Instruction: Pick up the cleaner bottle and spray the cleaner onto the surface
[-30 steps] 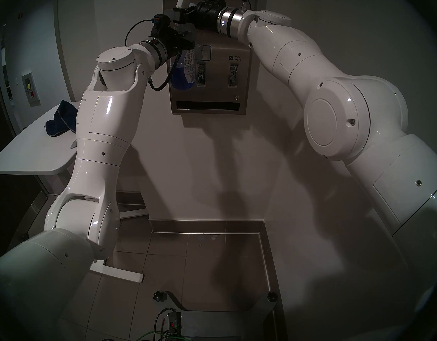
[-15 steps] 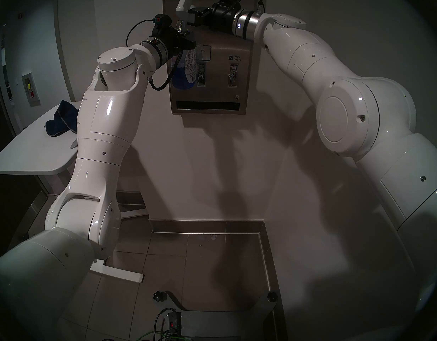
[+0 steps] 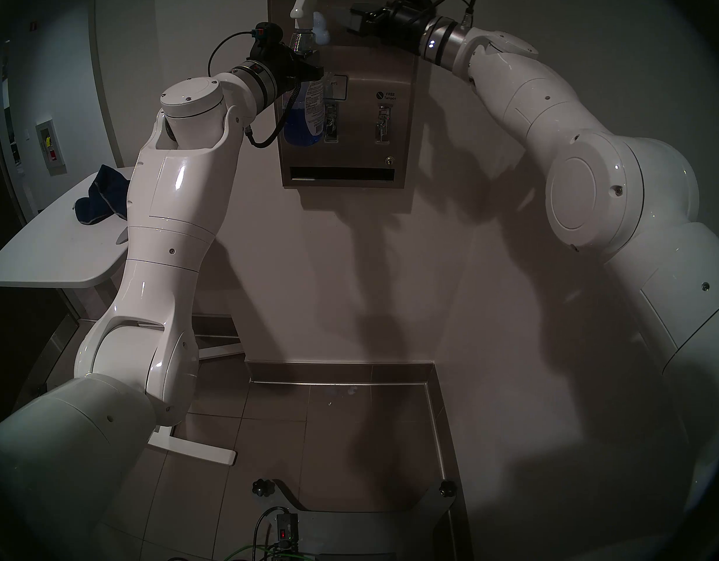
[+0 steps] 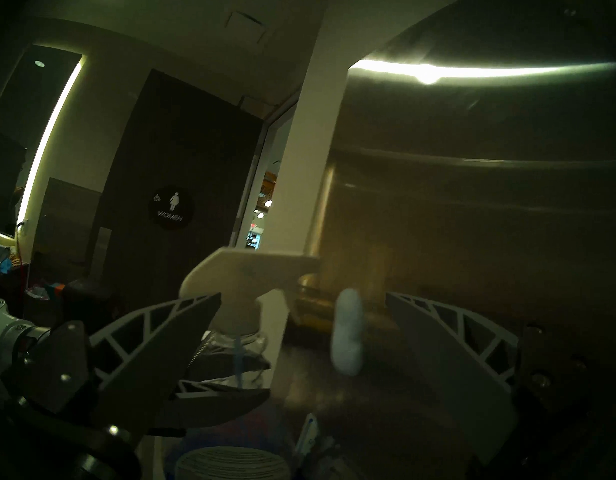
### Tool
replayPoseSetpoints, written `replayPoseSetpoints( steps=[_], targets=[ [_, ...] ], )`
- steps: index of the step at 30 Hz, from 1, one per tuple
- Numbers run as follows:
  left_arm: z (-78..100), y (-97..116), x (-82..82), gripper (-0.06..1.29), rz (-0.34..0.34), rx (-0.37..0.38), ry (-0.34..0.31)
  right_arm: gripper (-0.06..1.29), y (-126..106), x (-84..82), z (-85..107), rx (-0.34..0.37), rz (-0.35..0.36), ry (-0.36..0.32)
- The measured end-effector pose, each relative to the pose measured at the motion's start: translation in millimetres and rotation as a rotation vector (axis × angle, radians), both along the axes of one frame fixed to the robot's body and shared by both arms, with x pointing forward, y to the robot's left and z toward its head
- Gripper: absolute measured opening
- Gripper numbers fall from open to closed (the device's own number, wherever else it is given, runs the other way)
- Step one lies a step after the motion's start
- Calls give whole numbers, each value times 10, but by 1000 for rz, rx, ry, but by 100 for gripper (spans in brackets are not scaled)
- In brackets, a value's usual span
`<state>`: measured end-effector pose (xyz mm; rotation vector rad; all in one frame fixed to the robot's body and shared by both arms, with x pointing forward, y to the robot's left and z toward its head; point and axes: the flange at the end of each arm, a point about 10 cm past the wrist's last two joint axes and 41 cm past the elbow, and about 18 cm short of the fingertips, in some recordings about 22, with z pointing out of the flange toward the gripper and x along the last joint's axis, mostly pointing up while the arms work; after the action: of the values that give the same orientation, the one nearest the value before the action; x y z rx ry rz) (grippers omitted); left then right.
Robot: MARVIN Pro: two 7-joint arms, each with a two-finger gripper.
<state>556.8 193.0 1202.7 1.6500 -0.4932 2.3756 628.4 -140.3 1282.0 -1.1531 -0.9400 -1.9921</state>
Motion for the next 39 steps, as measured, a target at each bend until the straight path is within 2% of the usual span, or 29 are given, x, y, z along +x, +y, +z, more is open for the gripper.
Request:
replayPoseSetpoints(
  steps=[8,15,24,39],
  targets=[
    [-1,4,3,39,0,0,-3,123,-395,49,51,142,-106,-69],
    [-1,6,8,39,1,0,-7,123,-645,91,-68,246,-175,-109],
    [-1,8,11,39,2,-1,-10,123,-803,162,-429,350,-240,-116],
    [0,8,11,39,2,0,-10,123,-781,222,-1179,468,-286,-75]
  ],
)
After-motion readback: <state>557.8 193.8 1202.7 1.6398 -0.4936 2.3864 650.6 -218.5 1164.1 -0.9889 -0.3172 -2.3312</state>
